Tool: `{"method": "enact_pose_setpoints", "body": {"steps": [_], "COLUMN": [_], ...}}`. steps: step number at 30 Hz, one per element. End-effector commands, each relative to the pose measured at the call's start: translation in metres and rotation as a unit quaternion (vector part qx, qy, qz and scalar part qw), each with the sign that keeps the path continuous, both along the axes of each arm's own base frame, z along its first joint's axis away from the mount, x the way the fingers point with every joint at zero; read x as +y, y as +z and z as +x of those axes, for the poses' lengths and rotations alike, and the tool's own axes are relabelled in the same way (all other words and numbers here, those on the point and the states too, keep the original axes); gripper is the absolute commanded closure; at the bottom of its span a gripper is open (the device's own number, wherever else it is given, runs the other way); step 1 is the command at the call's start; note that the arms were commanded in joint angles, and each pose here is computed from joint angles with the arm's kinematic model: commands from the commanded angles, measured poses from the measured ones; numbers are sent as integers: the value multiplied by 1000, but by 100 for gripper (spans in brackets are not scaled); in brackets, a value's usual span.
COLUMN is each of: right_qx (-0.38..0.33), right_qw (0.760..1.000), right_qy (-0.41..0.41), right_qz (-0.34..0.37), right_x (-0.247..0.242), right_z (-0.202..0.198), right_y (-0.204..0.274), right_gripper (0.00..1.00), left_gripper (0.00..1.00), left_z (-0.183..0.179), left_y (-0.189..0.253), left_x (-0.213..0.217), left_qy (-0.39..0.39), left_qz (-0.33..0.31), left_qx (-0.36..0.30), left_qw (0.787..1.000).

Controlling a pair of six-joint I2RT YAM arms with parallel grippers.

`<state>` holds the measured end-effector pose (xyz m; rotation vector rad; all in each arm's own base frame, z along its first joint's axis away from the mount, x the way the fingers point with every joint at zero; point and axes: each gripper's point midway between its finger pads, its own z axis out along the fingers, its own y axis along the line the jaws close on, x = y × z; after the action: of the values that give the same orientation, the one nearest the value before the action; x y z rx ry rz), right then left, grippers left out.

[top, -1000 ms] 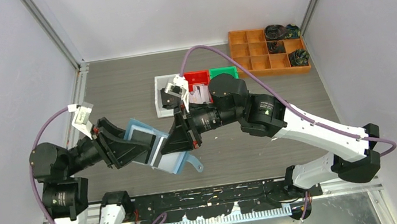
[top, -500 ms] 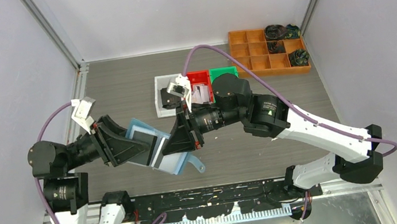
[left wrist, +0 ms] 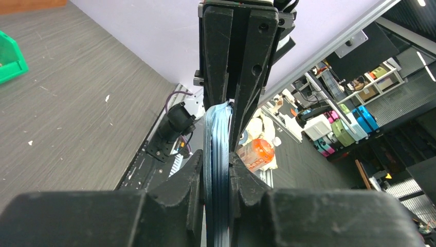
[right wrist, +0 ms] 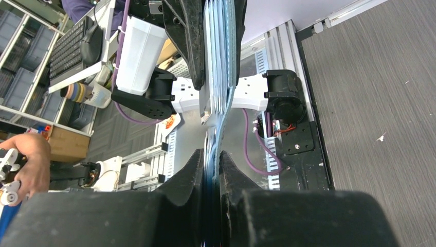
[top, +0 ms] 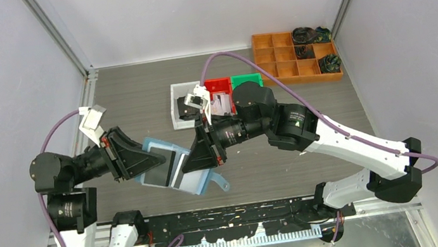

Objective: Take the credit cards out of the card holder
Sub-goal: Remove the credit card from the card holder.

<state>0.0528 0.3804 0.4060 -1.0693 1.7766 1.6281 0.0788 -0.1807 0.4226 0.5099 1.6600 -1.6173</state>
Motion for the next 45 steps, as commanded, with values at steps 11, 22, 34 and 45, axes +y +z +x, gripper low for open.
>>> {"method": "enact_pose_setpoints", "body": {"steps": [11,22,34,45], "right_qx": [-19,-19,-10,1], "right_qw": [997,997,997,949], "right_qy": [35,4,-5,-284], "right_qz": [63,71,77,137], "right_x": [3,-1,7,-50], "right_z": [-9,7,17,120], "right_y": [38,44,41,81], "right_gripper": [99,99,77,43], "left_gripper": [56,60,95,100], "left_z": [-6,-13,5,45], "left_y": [-3,-10,0,-24], "left_x": [1,1,2,17], "left_qy": [8,-10,37,167], "left_qz": [1,10,11,41], "left_qx": [0,18,-21,-26], "left_qw": [1000,1000,999,985]}}
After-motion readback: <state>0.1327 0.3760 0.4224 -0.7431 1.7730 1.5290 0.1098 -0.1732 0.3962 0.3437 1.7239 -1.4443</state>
